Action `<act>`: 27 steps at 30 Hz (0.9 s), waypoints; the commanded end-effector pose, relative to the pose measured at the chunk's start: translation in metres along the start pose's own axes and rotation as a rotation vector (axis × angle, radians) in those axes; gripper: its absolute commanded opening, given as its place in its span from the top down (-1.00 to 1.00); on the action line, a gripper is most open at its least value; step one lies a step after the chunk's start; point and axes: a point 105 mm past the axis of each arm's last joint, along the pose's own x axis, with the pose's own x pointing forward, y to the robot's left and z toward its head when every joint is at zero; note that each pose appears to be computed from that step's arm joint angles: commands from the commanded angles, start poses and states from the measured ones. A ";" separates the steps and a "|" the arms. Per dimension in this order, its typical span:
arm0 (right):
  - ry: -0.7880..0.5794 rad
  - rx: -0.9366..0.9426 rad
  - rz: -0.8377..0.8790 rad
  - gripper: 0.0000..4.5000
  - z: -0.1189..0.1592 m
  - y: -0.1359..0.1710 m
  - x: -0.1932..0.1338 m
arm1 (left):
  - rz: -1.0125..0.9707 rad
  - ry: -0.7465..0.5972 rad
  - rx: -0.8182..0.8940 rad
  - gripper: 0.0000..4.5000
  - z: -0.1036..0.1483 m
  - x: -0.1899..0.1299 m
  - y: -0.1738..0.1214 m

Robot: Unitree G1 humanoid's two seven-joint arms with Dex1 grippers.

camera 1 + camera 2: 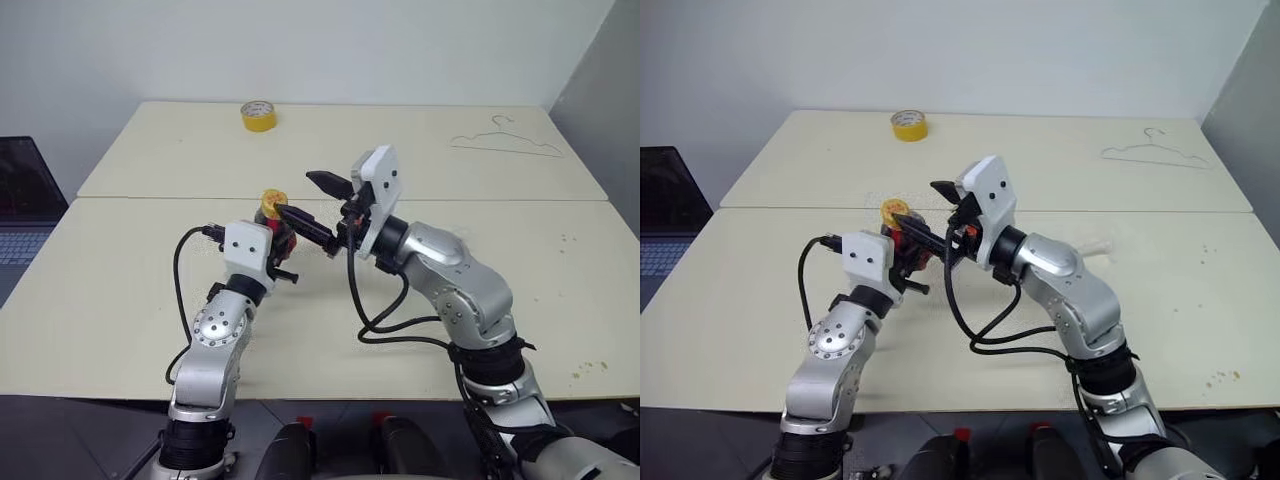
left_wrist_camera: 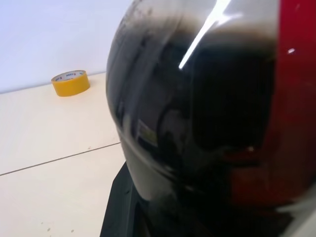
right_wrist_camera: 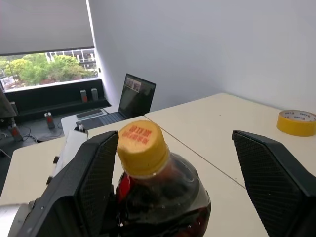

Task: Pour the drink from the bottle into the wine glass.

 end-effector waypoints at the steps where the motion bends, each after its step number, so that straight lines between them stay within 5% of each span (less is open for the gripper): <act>1: -0.053 -0.044 0.011 -0.75 0.016 0.005 0.006 | 0.020 -0.086 0.043 0.72 0.022 0.004 -0.002; 22: -0.065 -0.062 0.030 -0.75 0.018 0.008 0.015 | 0.059 -0.100 0.057 0.72 0.026 0.009 0.000; 27: -0.065 -0.078 0.032 -0.18 0.018 0.008 0.015 | 0.061 -0.101 0.059 0.72 0.025 0.010 0.001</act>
